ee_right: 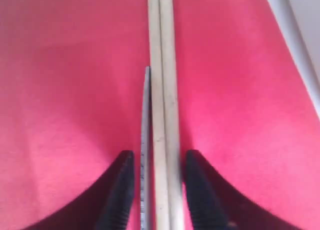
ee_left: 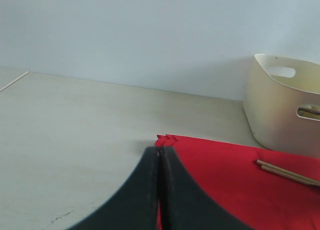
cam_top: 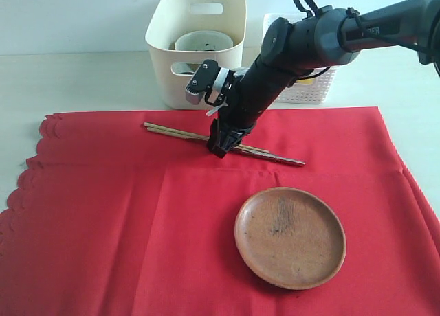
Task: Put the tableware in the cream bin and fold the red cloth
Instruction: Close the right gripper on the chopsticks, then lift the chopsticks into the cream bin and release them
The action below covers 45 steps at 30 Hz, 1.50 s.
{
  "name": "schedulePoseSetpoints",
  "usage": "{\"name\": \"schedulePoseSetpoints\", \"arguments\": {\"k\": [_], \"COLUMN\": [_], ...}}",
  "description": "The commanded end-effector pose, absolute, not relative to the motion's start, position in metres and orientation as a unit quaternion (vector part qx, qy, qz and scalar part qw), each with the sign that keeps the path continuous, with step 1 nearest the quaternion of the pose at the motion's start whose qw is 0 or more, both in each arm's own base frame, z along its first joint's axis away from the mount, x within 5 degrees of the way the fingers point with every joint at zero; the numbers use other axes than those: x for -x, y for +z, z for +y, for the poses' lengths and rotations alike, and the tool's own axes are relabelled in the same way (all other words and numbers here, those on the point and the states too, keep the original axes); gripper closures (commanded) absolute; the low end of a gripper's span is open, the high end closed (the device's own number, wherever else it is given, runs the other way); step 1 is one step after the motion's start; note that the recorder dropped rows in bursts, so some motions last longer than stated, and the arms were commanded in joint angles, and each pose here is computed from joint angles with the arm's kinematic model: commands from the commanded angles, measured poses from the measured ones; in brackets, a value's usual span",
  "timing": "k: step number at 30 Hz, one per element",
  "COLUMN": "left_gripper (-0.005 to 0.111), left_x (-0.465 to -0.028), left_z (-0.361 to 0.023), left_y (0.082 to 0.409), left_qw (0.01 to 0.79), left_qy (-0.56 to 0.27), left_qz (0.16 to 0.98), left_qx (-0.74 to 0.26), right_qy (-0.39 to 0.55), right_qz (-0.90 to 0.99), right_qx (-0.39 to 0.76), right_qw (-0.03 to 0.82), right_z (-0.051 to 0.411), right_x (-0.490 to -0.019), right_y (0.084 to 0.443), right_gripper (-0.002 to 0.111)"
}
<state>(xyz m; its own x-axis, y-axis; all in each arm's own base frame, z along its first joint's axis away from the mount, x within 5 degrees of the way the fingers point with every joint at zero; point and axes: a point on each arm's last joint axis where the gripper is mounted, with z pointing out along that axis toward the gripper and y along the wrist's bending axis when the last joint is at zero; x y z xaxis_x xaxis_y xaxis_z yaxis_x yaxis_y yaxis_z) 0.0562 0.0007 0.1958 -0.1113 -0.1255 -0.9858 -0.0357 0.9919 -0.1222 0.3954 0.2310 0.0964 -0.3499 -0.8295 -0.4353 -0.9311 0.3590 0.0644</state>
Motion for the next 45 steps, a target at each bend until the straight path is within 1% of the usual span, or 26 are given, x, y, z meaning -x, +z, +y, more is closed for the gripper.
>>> {"name": "schedulePoseSetpoints", "arguments": {"k": [1,7,11,15,18,23,30,33,36,42,45], "left_gripper": [0.107,0.107,0.107,0.107,0.107,0.107,0.107,0.107,0.107,0.107,0.107], "left_x": [-0.056,-0.056,-0.056,-0.056,-0.056,-0.056,-0.056,-0.056,-0.056,-0.056,-0.056], "left_z": [0.001,0.001,0.001,0.001,0.001,0.001,0.001,0.001,0.001,0.001,0.001], "left_y": [0.195,0.195,0.195,0.195,0.195,0.195,0.195,0.195,0.195,0.195,0.195], "left_qw": [0.665,0.665,0.665,0.665,0.665,0.665,0.665,0.665,0.665,0.665,0.665], "left_qy": [-0.033,-0.033,-0.033,-0.033,-0.033,-0.033,-0.033,-0.033,-0.033,-0.033,-0.033], "left_qz": [0.744,0.744,0.744,0.744,0.744,0.744,0.744,0.744,0.744,0.744,0.744], "left_qx": [0.054,0.054,0.054,0.054,0.054,0.054,0.054,0.054,0.054,0.054,0.054], "right_qy": [0.162,0.15,0.147,0.134,0.125,0.125,0.126,0.106,0.081,0.094,0.091], "right_qz": [0.803,0.796,0.797,0.811,0.813,0.815,0.816,0.81,0.828,0.824,0.817], "right_qx": [0.56,0.568,0.564,0.538,0.531,0.532,0.532,0.543,0.522,0.538,0.547], "right_qw": [0.126,0.147,0.156,0.189,0.204,0.192,0.188,0.192,0.186,0.152,0.157], "right_z": [0.226,0.225,0.225,0.226,0.227,0.226,0.226,0.224,0.22,0.219,0.219], "right_x": [-0.387,-0.387,-0.389,-0.396,-0.4,-0.4,-0.399,-0.402,-0.406,-0.399,-0.4], "right_y": [0.098,0.12,0.123,0.124,0.121,0.107,0.106,0.101,0.089,0.091,0.091], "right_gripper": [0.061,0.061,0.061,0.061,0.061,0.062,0.062,0.062,0.062,0.062,0.062]}}
